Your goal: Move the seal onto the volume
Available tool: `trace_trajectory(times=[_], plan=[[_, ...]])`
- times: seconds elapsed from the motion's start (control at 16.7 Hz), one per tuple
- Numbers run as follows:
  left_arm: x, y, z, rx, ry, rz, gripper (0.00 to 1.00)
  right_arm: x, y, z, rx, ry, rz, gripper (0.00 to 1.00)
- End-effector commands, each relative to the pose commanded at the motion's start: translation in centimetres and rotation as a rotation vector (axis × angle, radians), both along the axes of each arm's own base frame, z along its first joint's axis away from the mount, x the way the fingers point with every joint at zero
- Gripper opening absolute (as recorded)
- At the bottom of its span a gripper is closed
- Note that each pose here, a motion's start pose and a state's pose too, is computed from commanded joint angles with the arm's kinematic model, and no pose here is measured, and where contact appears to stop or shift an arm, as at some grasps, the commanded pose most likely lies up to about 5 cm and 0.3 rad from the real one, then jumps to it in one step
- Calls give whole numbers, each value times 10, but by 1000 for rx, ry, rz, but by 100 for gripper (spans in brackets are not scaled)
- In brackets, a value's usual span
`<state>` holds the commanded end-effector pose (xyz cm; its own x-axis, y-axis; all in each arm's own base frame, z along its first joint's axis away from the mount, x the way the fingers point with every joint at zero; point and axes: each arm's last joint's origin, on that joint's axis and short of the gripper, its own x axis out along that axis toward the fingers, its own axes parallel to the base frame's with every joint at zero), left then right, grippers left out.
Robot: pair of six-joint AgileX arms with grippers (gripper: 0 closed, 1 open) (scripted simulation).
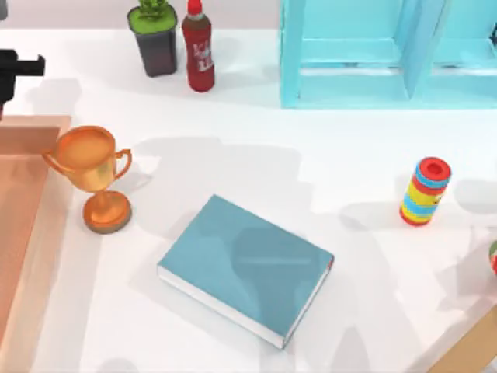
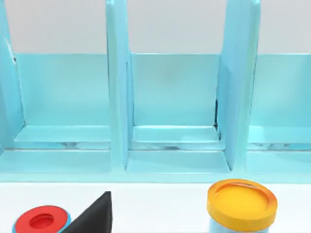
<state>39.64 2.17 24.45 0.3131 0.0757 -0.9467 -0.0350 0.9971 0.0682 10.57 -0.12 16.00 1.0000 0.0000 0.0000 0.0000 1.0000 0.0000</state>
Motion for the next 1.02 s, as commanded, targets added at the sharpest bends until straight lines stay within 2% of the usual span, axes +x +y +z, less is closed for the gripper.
trace_trajectory(times=[0.18,0.54,1.02], plan=[[-15,-31,29,-35,37,-18,0,0,0,0,0,0,0,100],[-53,-73,35,-66,296,-47,0,0,0,0,0,0,0,100],[-57,-80,39,-79,296,-47,0,0,0,0,0,0,0,100]])
